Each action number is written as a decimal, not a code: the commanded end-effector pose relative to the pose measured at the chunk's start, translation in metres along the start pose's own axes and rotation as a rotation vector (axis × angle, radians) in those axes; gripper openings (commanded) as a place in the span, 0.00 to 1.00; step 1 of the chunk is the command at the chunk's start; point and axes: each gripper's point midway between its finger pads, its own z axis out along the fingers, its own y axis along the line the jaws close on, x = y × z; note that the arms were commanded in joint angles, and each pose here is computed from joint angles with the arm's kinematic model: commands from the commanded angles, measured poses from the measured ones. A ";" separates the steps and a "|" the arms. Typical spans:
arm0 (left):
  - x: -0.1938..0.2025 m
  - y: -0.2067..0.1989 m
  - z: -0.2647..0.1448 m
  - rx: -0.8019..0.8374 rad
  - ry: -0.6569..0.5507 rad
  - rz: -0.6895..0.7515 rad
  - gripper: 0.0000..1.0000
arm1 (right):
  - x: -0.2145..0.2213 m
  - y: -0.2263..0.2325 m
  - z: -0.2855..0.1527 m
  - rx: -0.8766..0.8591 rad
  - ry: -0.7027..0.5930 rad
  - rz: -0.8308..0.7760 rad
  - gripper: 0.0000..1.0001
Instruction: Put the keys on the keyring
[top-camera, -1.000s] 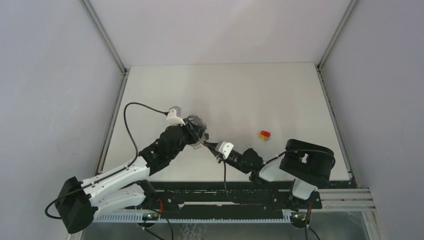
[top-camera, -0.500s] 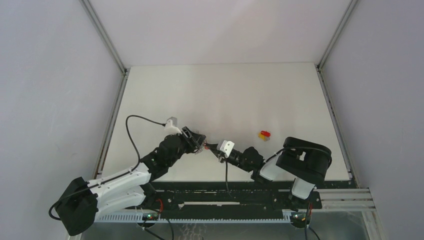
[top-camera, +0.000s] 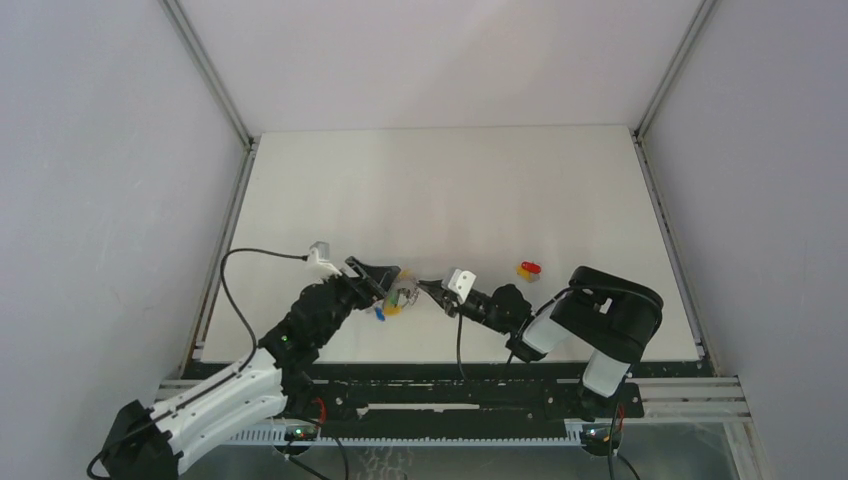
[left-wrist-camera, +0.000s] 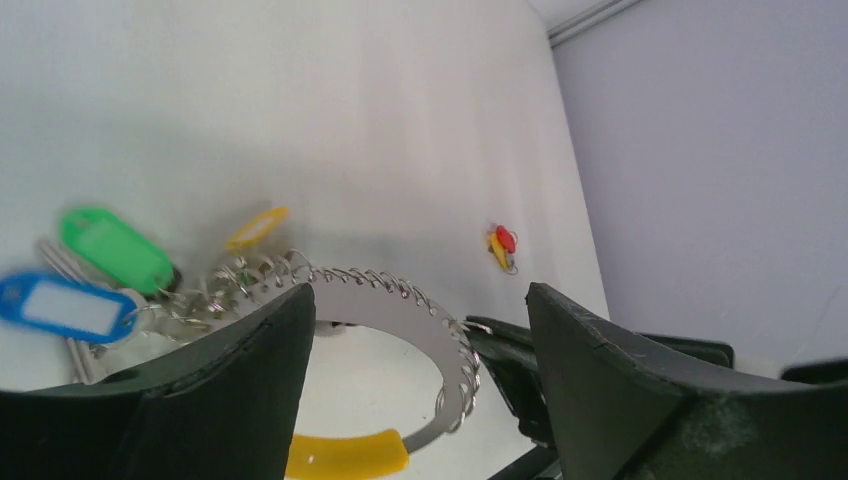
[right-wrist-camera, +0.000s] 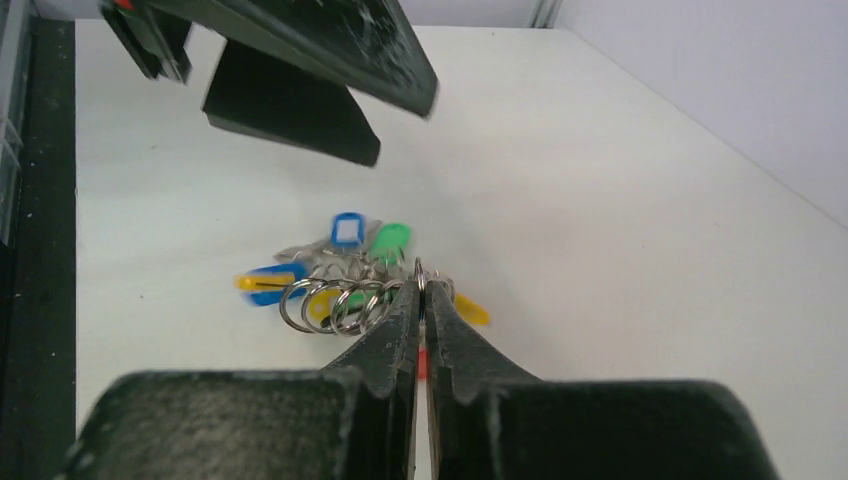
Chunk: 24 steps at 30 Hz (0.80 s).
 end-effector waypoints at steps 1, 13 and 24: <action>-0.013 0.004 -0.011 0.055 -0.071 0.144 0.82 | -0.013 -0.005 -0.001 -0.024 -0.059 0.024 0.00; -0.017 -0.024 -0.012 0.354 -0.150 0.606 0.79 | -0.018 -0.011 -0.011 -0.187 -0.091 0.045 0.00; -0.004 -0.043 0.018 0.509 -0.021 0.695 0.57 | -0.014 -0.024 -0.011 -0.245 -0.092 0.058 0.00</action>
